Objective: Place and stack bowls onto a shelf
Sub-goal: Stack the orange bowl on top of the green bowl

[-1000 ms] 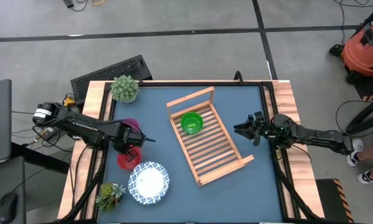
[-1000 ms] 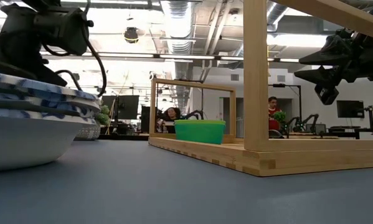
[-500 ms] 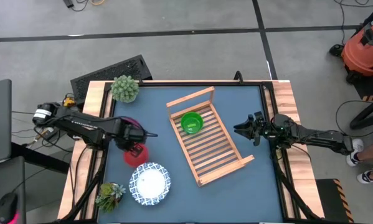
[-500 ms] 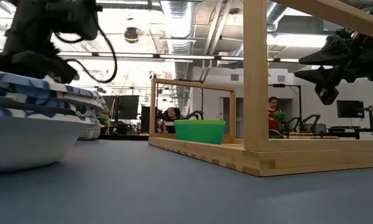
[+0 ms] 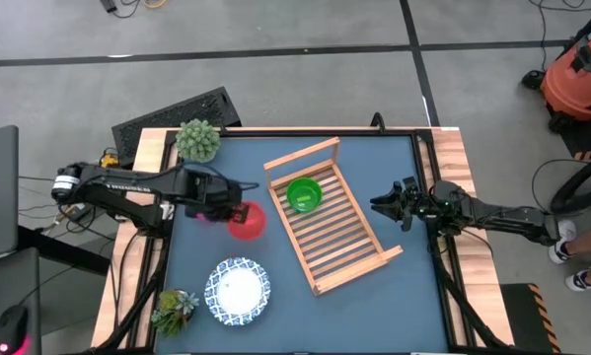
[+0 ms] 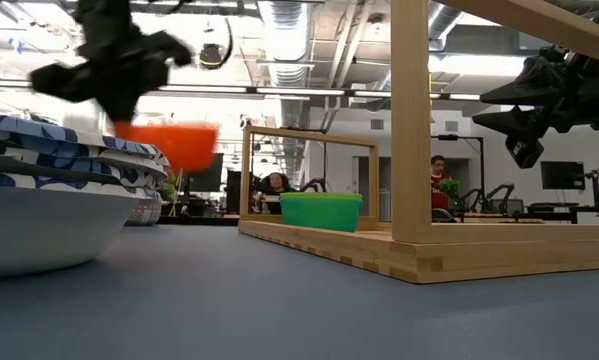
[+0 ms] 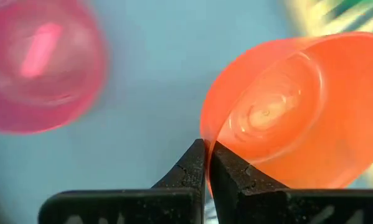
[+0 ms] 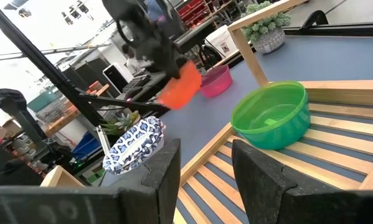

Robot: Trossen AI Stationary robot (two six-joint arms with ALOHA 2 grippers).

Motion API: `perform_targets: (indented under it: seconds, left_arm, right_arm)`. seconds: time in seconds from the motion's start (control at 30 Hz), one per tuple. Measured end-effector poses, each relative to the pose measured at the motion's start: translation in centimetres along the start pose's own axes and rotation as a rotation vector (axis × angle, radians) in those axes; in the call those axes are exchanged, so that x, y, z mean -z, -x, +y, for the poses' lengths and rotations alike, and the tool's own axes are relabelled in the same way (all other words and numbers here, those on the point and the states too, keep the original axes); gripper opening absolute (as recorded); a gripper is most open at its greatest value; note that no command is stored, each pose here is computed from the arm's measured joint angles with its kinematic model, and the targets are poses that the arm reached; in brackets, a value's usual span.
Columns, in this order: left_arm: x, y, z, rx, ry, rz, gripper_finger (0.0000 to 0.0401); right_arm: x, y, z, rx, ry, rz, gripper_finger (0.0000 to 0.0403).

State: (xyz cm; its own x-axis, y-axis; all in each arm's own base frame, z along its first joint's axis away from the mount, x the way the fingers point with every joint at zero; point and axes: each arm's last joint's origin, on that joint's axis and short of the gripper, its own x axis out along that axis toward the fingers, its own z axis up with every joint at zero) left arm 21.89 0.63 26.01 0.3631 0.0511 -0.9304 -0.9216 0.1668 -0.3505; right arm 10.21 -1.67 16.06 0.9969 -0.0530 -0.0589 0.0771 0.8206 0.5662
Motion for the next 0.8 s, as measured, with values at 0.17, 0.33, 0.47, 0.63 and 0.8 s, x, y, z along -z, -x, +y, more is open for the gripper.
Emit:
perform_targets:
  seconds: [0.17, 0.33, 0.47, 0.63, 0.8]
  left_arm:
    - [-1.1, 1.9, -2.8, 0.228, 0.188, -0.163, 0.0000]
    - [-1.8, 2.6, -4.4, 0.442, 0.492, -0.249, 0.0000]
    - [-2.2, 1.8, -5.3, 0.494, 0.651, -0.261, 0.0000]
    - [-2.3, -0.9, -6.7, 0.480, 0.737, -0.186, 0.0000]
    - [-3.3, -3.6, -8.2, 0.514, 0.749, -0.159, 0.0000]
  right_arm:
    - [0.0, 0.0, 0.0, 0.000, 0.000, 0.000, 0.0171]
    - [0.0, 0.0, 0.0, 0.000, 0.000, -0.001, 0.0171]
    - [0.0, 0.0, 0.0, 0.000, 0.000, -0.001, 0.0171]
    - [0.0, 0.0, 0.0, 0.004, 0.000, 0.000, 0.0171]
    - [0.0, -0.1, -0.1, 0.013, -0.007, 0.004, 0.0171]
